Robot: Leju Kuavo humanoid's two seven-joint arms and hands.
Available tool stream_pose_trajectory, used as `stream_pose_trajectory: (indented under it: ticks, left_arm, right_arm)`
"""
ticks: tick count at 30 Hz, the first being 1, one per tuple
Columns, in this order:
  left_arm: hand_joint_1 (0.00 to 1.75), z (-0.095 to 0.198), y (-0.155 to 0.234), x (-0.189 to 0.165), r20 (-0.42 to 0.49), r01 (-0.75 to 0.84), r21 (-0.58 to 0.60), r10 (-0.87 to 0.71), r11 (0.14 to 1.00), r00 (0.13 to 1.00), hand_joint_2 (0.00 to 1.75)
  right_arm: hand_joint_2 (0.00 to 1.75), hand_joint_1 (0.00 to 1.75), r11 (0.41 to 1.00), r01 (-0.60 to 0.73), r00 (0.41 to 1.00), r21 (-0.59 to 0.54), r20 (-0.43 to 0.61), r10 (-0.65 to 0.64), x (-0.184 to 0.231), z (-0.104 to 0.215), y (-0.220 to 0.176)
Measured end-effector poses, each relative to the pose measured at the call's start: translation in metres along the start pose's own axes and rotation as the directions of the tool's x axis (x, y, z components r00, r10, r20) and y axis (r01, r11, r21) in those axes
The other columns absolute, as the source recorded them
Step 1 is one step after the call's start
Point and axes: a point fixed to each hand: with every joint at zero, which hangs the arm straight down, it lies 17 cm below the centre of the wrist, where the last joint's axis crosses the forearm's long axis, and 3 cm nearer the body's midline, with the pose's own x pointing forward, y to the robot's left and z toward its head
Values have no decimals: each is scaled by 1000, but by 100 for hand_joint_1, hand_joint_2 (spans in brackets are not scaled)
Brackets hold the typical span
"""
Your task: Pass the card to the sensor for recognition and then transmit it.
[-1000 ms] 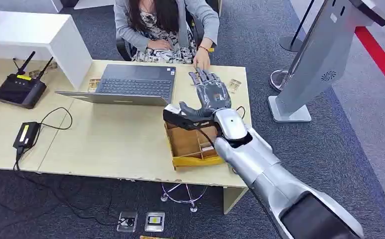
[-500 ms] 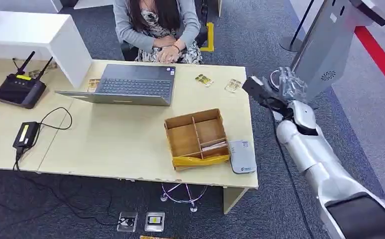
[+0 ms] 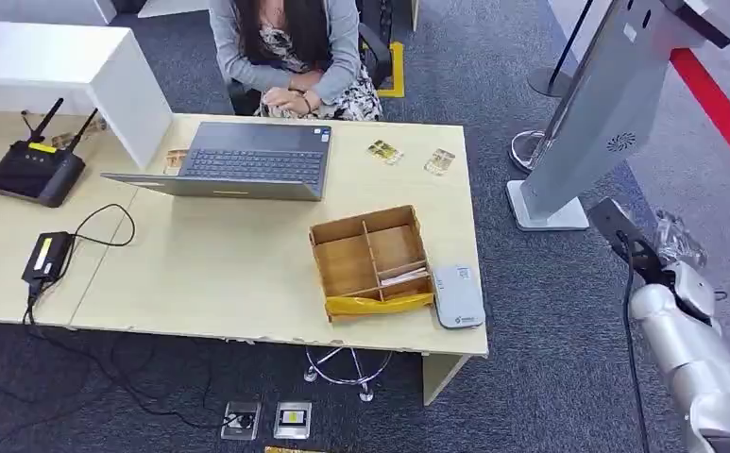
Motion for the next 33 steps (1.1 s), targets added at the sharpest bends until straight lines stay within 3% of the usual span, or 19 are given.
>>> stream_pose_trajectory:
  ticks: [2, 5, 8, 12, 21, 24, 30, 33]
  left_arm:
    - [0, 0, 3, 16, 80, -36, 12, 35, 999, 996, 0]
    - [0, 1, 15, 30, 166, -53, 45, 45, 998, 985, 0]
    - [0, 0, 29, 29, 167, -63, 91, 47, 994, 985, 0]
    - [0, -1, 34, 28, 144, -88, 131, 69, 987, 987, 0]
    - [0, -1, 18, 11, 68, -114, 157, 104, 981, 992, 0]
    - [0, -1, 11, 7, 52, -118, 152, 111, 981, 992, 0]
    - [0, -1, 9, 6, 46, -114, 150, 108, 982, 993, 0]
    - [0, 0, 2, -2, 7, -105, 161, 105, 981, 994, 0]
  right_arm:
    - [0, 0, 992, 123, 989, 33, -82, -120, -57, 10, 23]
    - [0, 0, 945, 320, 934, 68, -190, -303, -159, 58, 84]
    - [0, 0, 918, 385, 883, 98, -330, -335, -234, 116, 141]
    - [0, 0, 896, 433, 803, 99, -494, -333, -289, 177, 190]
    - [0, 0, 859, 498, 639, 121, -720, -269, -317, 269, 270]
    - [0, 0, 842, 526, 607, 120, -747, -272, -314, 283, 284]
    - [0, 0, 835, 536, 598, 124, -754, -272, -311, 288, 290]
    - [0, 0, 769, 618, 574, 164, -762, -299, -289, 304, 318]
